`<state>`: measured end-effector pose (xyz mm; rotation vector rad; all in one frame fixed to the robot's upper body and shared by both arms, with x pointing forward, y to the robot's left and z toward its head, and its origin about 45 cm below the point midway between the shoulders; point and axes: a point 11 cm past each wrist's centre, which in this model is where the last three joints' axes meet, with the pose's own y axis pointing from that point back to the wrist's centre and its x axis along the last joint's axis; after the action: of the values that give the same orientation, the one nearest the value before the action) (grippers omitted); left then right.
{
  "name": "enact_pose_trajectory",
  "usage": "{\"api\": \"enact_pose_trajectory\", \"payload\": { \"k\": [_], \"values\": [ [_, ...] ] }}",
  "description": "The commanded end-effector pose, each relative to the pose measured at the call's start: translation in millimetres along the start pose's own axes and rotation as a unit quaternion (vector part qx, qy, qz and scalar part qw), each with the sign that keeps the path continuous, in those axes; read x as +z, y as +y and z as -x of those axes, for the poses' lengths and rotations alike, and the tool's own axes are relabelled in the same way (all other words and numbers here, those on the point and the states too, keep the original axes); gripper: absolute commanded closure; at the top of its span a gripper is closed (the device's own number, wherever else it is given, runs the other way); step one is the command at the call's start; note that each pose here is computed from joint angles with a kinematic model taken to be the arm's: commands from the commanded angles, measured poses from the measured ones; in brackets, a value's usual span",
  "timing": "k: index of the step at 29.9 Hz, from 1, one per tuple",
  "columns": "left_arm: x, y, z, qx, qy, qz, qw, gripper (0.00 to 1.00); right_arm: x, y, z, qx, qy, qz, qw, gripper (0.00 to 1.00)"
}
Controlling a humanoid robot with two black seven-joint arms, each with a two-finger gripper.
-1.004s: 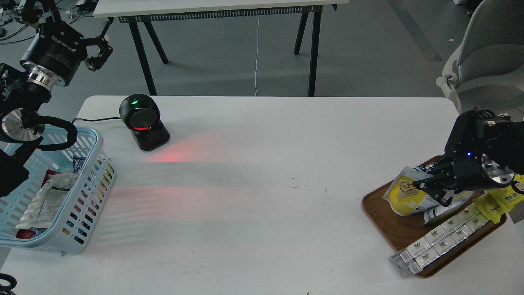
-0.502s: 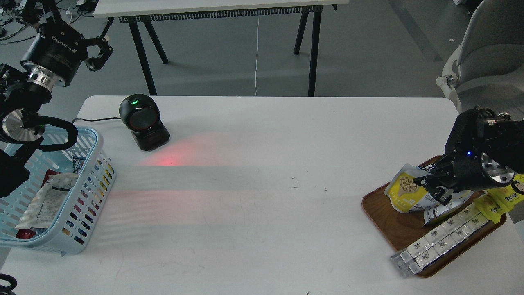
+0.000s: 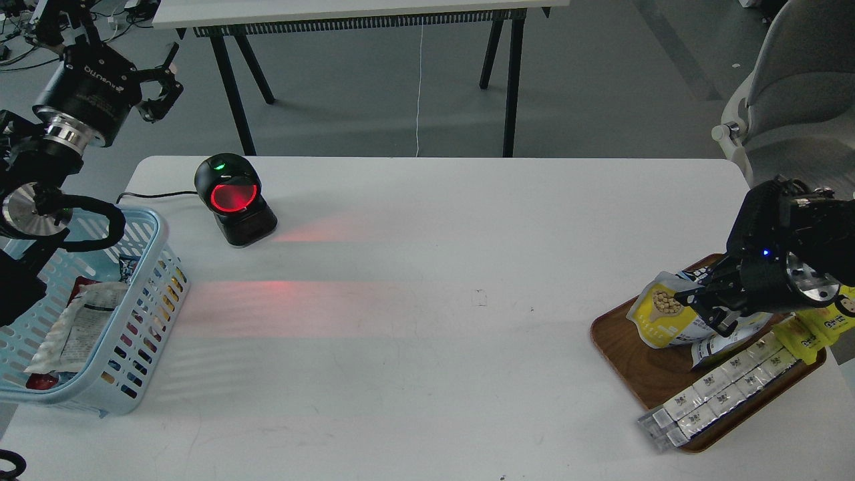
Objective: Scan snack and place in basket
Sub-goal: 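Close the right gripper on the yellow-and-white pouch, then lift the pouch and carry it toward the table center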
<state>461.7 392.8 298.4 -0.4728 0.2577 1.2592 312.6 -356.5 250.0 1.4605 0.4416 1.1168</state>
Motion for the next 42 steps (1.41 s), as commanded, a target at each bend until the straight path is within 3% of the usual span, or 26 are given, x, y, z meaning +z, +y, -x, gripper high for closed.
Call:
{"api": "enact_pose_trajectory", "payload": {
  "k": [1,19,36,42],
  "values": [
    [-0.7,-0.8,1.1,-0.001,0.001,0.0,1.0,0.0,2.0,2.3,-3.3,0.006,0.001,0.004,1.0,1.0],
    [-1.3,-1.0,1.5,-0.002,0.002,0.0,1.0,0.0,4.3,4.4,-35.3,0.045,0.017,0.008,0.999,1.0],
    [-2.0,-1.2,1.9,-0.002,0.003,0.0,1.0,0.0,-47.4,-29.0,-135.3,0.128,0.098,-0.067,0.985,1.0],
    [-1.2,-1.0,1.5,-0.001,0.002,0.001,1.0,0.0,-62.7,-19.9,-178.0,0.168,0.137,-0.076,0.973,1.0]
  ]
}}
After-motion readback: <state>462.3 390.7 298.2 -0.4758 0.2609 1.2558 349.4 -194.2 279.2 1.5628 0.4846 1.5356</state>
